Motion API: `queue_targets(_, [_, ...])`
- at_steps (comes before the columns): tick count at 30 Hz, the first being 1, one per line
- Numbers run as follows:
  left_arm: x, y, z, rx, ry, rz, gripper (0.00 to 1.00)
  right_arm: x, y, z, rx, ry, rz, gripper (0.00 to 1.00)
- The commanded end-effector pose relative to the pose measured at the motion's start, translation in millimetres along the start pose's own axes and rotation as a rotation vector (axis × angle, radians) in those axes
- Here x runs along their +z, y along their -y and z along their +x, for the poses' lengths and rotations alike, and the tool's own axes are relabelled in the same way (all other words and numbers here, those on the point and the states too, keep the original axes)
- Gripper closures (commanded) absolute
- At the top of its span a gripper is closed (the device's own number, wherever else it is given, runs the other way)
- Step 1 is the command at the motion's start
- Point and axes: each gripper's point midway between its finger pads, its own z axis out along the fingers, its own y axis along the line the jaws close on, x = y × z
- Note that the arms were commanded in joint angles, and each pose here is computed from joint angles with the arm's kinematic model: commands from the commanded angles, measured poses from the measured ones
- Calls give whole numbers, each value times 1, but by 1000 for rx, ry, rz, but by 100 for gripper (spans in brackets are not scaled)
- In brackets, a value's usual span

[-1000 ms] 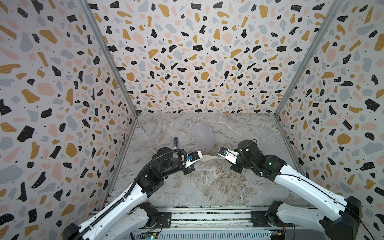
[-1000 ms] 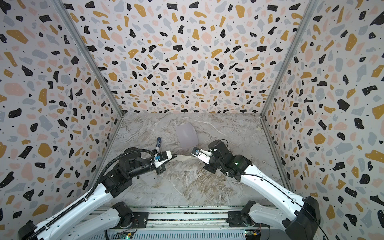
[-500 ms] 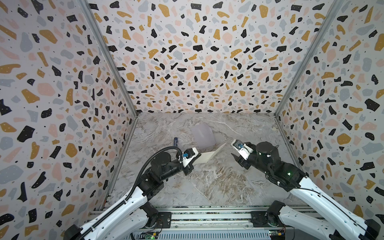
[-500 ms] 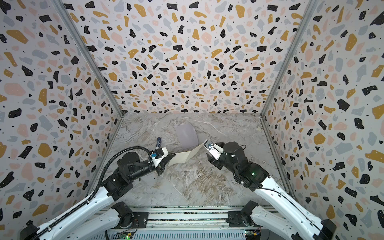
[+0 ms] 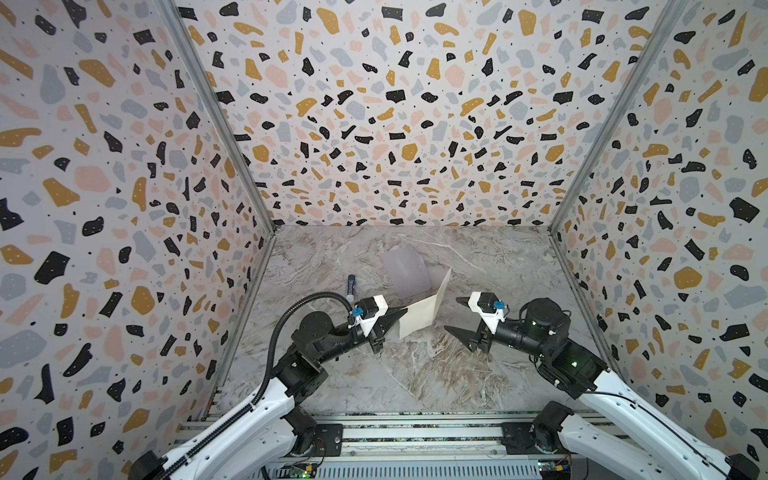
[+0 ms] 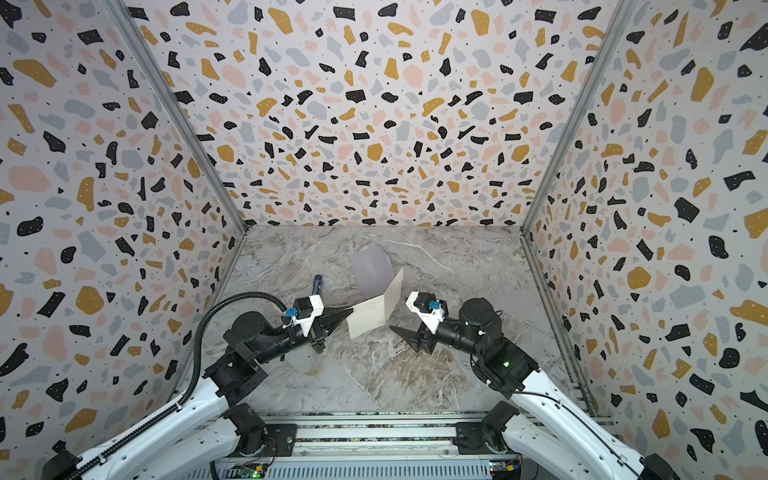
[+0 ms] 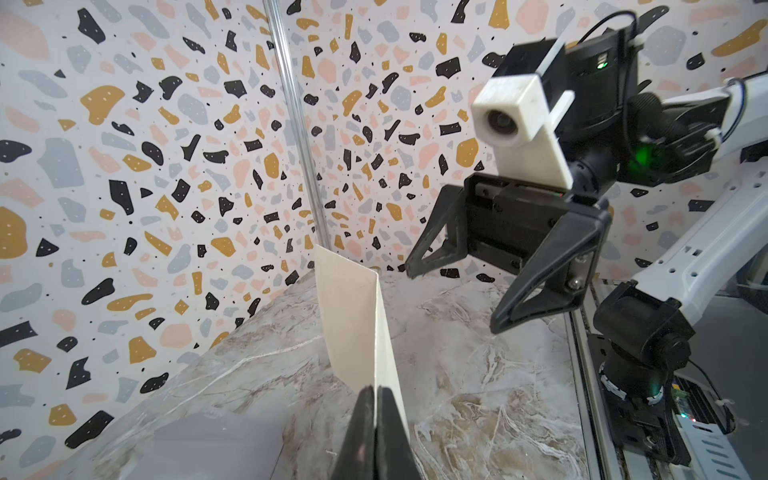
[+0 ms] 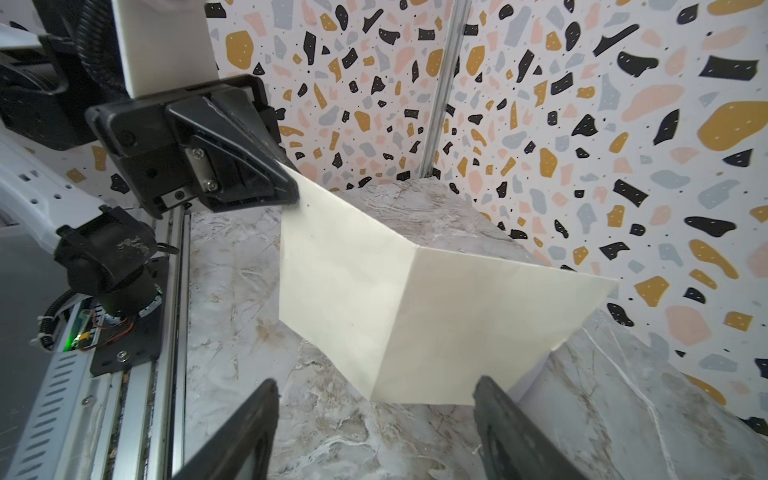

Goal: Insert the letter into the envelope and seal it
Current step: 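Open the right gripper and draw it back while the left gripper holds the letter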

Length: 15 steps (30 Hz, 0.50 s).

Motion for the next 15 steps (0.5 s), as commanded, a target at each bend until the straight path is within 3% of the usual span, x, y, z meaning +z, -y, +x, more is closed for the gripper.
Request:
queue_targets(1, [-2, 9, -17, 17, 79, 47, 100, 0, -8, -25, -3, 101, -64, 27])
queue_targets(15, [-2, 18, -16, 23, 84, 107, 100, 16, -2, -33, 8, 130, -107, 45])
